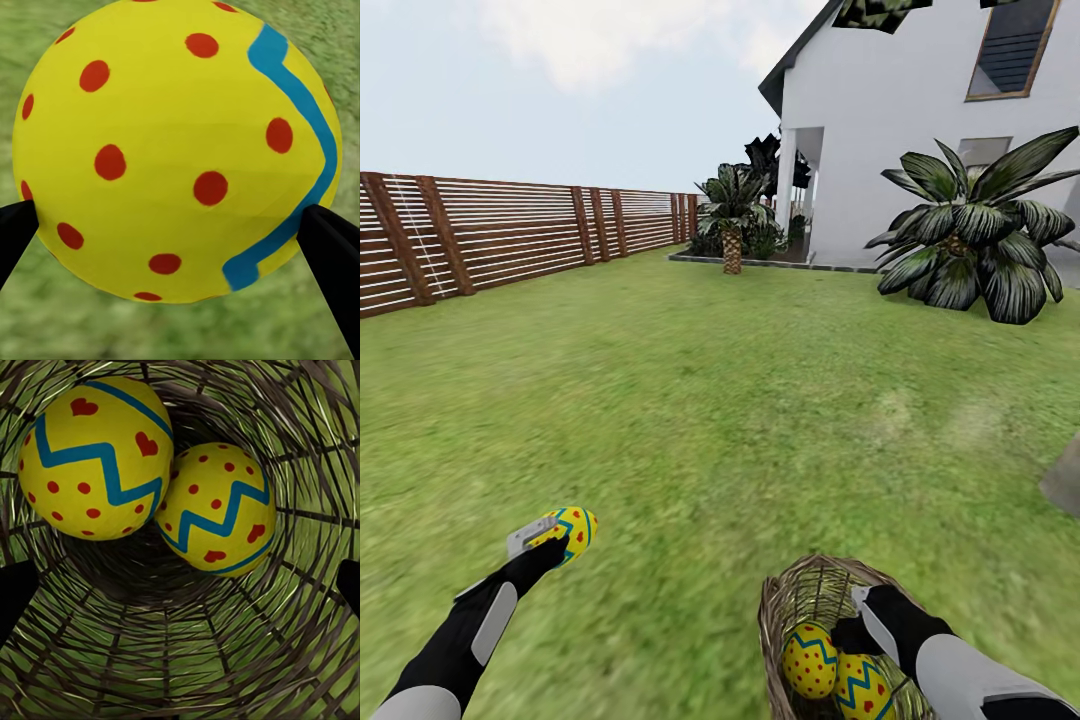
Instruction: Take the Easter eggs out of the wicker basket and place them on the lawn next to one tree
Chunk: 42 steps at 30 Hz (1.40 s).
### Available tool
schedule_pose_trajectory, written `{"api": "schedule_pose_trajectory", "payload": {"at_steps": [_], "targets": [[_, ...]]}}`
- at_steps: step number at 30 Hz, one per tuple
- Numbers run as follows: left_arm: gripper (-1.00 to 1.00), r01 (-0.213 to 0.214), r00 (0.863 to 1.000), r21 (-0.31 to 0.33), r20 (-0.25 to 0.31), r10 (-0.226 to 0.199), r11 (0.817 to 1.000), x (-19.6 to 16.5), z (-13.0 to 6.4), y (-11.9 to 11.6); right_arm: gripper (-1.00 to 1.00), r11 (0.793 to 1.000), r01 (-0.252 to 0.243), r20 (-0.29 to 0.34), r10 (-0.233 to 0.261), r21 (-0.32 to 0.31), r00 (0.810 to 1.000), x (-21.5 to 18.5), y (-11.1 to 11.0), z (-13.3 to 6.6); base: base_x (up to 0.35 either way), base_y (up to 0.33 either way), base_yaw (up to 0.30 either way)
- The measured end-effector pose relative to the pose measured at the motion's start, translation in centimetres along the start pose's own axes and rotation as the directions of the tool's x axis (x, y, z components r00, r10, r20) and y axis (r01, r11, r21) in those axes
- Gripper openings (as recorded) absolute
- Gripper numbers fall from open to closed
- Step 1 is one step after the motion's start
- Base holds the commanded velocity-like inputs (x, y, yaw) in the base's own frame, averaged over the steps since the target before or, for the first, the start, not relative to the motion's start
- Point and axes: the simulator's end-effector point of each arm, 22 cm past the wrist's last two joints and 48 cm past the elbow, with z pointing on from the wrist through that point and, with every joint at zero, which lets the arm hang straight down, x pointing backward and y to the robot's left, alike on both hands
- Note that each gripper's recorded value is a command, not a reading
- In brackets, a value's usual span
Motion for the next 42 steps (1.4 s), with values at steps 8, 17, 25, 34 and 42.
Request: {"api": "schedule_pose_trajectory", "payload": {"at_steps": [8, 17, 25, 34, 42], "targets": [[-1.0, 0.002, 1.0, -0.001, 0.002, -0.002, 1.0, -0.1, 0.0, 0.1, 1.0, 1.0, 0.001, -0.001, -0.001, 0.0, 1.0, 0.0, 0.0, 0.0, 0.0, 0.01, 0.0], [-1.0, -0.032, 0.999, -0.009, -0.004, 0.032, 0.999, 0.1, 0.0, 0.1, 1.0, 1.0, 0.0, 0.0, 0.0, -0.001, 1.0, 0.0, 0.1, 0.0, 0.0, 0.304, 0.0], [-1.0, -0.033, 0.999, -0.012, -0.015, 0.033, 0.999, 0.6, 0.0, 0.3, 1.0, 1.0, -0.007, 0.003, 0.007, 0.003, 1.0, -0.1, -0.4, -0.1, 0.0, 0.335, -0.174], [-1.0, -0.03, 0.999, -0.012, -0.021, 0.03, 0.999, 1.0, -0.1, 0.3, 1.0, 1.0, -0.007, 0.008, 0.007, 0.004, 1.0, -0.3, -0.5, -0.4, 0.033, 0.091, -0.249], [-1.0, -0.032, 0.999, -0.012, -0.021, 0.031, 0.999, 0.9, -0.1, 0.3, 1.0, 1.0, -0.004, 0.009, 0.004, 0.004, 1.0, -0.3, -0.4, -0.4, 0.314, 0.112, -0.162]]}}
